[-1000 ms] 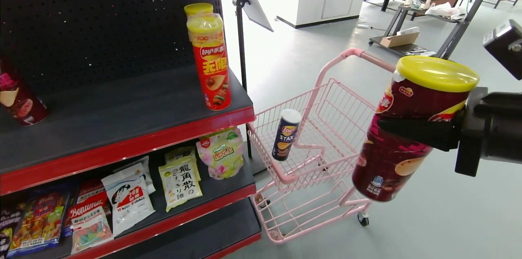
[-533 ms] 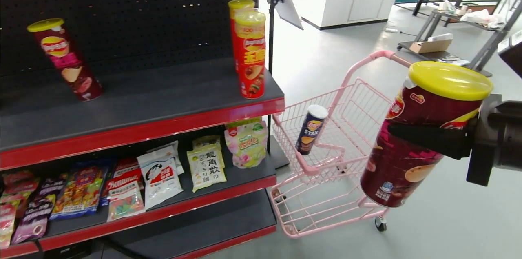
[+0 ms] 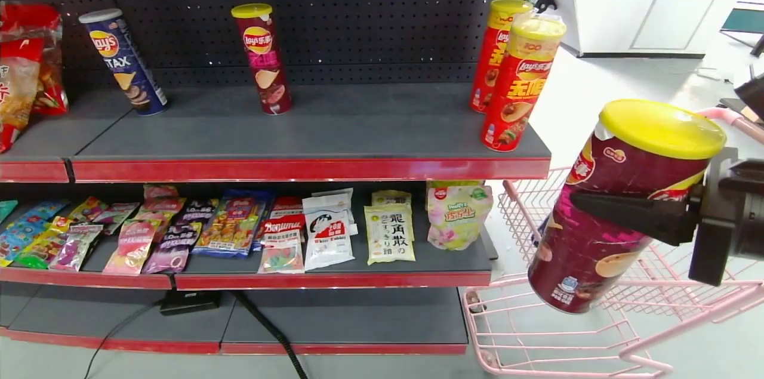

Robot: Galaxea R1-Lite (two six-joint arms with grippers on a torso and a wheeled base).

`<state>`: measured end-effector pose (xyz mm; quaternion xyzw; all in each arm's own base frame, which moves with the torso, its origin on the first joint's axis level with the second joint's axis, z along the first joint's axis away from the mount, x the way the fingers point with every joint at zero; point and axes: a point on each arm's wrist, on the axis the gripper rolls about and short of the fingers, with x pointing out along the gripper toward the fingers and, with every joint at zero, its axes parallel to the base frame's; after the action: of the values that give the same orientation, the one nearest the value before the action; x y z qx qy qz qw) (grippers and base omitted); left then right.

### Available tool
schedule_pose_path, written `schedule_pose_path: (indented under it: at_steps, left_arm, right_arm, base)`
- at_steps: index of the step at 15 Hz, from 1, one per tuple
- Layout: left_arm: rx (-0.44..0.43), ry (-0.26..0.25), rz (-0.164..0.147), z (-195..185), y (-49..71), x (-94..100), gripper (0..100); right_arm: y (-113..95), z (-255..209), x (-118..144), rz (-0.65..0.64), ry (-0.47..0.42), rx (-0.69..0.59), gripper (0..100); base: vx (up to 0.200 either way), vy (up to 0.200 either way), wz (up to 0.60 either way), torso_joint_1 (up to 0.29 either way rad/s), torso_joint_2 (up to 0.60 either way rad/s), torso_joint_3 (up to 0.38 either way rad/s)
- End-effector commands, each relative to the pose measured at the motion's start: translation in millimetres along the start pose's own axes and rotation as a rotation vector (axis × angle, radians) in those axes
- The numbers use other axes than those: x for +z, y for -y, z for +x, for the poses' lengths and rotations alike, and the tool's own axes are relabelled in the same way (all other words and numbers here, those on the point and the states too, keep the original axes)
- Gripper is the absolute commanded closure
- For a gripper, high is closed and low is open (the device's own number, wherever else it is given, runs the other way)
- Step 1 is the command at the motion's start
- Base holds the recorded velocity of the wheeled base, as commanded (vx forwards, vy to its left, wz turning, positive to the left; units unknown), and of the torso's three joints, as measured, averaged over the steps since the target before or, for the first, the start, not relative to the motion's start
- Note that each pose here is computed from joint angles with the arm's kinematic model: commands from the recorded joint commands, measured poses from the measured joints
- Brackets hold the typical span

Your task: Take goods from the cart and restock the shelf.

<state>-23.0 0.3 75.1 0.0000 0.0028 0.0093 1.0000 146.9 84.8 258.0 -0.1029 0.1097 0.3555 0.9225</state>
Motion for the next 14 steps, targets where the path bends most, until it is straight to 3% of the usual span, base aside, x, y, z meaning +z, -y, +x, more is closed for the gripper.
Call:
schedule_pose_path:
  at_steps: [1,3,14]
  left_arm:
    - [0.001,-0.001,0.000,0.1,0.0,0.0,0]
    - [0.001,-0.001,0.000,0.1,0.0,0.0,0]
    - [0.001,-0.001,0.000,0.1,0.0,0.0,0]
  right_arm:
    - [-1.8,-4.4,-1.4,-0.003,0.008,0.006,100]
    - [-10.8,-3.4,-3.3,-0.008,0.010,0.064,100]
    - [-15.7,-6.8,-4.8,-0.064,0.028,0.099,100]
  base:
    - [0.000,0.000,0.00,0.000,0.00,0.000]
    - [0.000,0.200,0.00,0.002,0.00,0.000]
    - [0.000,0.200,0.00,0.003,0.00,0.003]
